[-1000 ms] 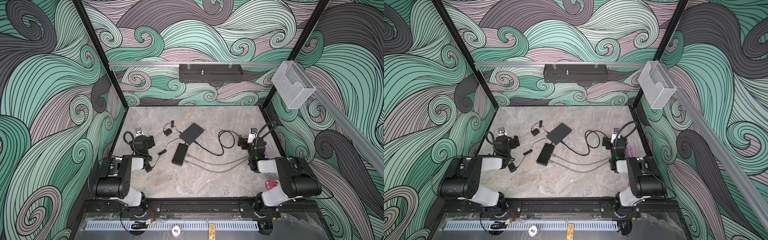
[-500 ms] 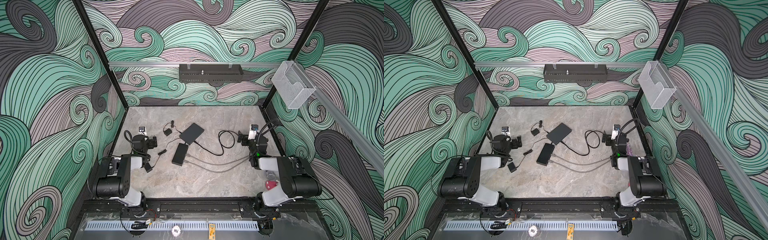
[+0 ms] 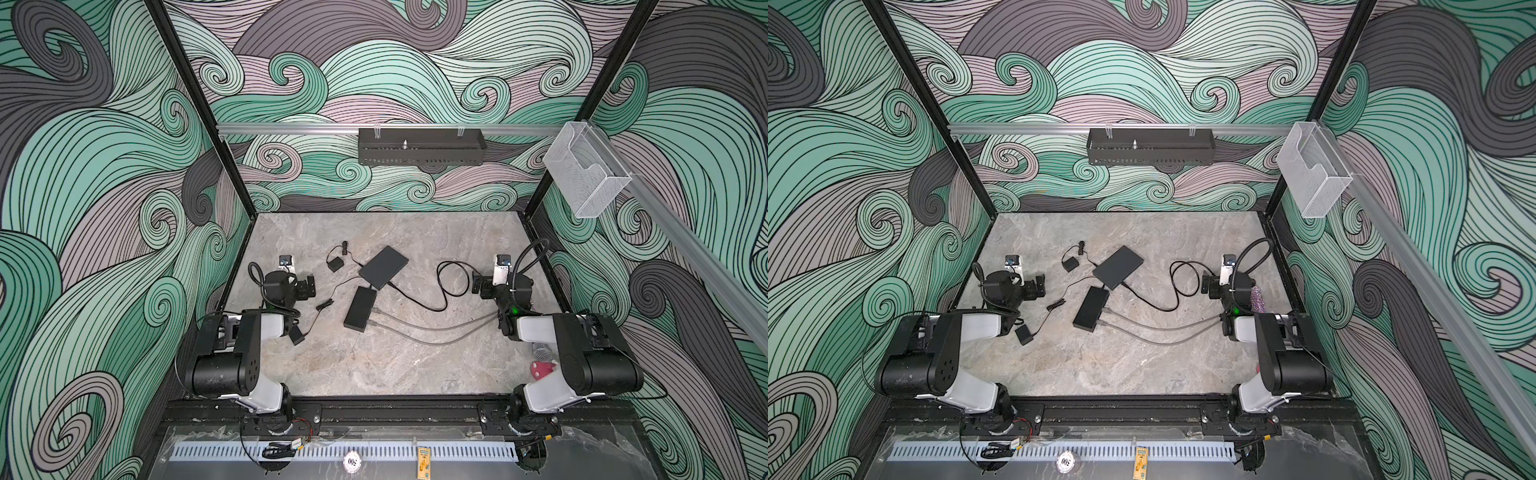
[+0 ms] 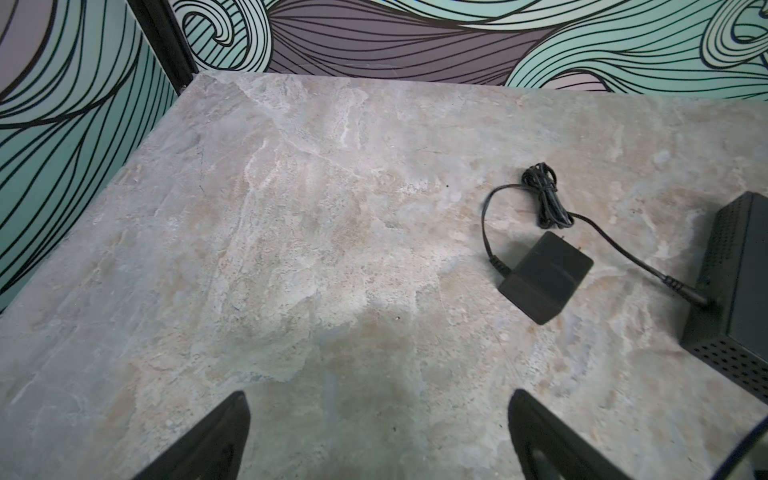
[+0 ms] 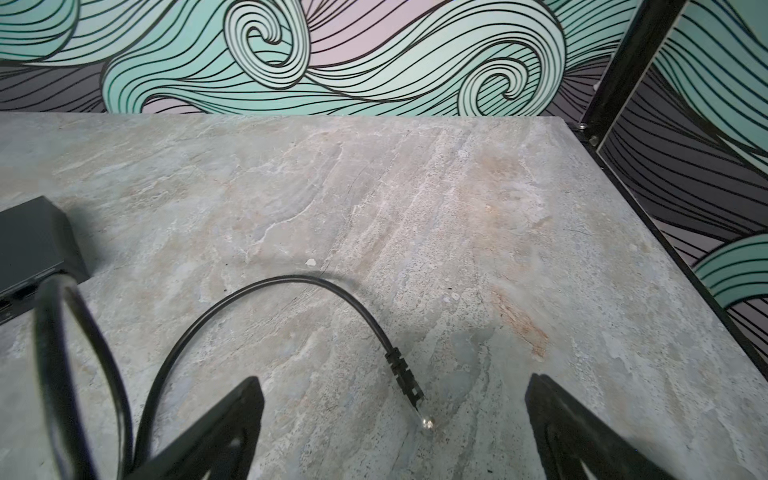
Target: Insert the plug into the switch port
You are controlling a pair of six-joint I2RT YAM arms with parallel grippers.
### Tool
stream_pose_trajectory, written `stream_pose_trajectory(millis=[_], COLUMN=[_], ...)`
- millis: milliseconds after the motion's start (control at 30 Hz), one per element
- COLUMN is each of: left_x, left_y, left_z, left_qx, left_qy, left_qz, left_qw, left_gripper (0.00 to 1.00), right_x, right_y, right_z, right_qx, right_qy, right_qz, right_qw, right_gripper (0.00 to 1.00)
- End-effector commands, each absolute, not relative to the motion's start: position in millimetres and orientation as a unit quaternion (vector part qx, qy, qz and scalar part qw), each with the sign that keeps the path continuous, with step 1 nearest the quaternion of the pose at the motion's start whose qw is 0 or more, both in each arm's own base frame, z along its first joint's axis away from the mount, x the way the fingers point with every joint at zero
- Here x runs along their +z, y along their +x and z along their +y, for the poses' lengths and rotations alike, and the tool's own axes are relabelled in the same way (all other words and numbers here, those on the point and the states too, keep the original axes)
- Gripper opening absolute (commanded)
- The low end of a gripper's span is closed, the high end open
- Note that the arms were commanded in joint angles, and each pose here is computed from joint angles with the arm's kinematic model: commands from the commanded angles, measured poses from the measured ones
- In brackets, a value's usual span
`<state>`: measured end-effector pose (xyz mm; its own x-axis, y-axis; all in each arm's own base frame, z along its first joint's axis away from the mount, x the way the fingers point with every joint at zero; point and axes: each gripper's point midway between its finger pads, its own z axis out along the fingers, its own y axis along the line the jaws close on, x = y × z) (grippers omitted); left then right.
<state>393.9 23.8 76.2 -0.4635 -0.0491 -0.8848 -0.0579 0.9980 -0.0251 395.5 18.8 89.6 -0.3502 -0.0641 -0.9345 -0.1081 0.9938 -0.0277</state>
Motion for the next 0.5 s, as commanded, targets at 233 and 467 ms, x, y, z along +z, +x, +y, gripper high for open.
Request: stream_pose_trajectory(millis=[233, 467], left_x=[82.2, 82.5], left_y=[399.9, 400.0], left_z=[28.8, 29.1], left_qx=[0.009, 0.009], left_qy=[-0.042, -0.042], left_qz=[0.853, 0.852], left_qw=[0.521, 0.521], left_gripper=[0.99, 0.99], right_x=[90.0, 90.5], right_y=[399.5, 399.3], right_z=[9.8, 9.7], right_qx=[0.011, 0.008], right_qy=[-0.027, -0.028], right_qz=[0.828, 0.827], right_qw=[0.56, 0.561], right_gripper=[0.99, 0.99])
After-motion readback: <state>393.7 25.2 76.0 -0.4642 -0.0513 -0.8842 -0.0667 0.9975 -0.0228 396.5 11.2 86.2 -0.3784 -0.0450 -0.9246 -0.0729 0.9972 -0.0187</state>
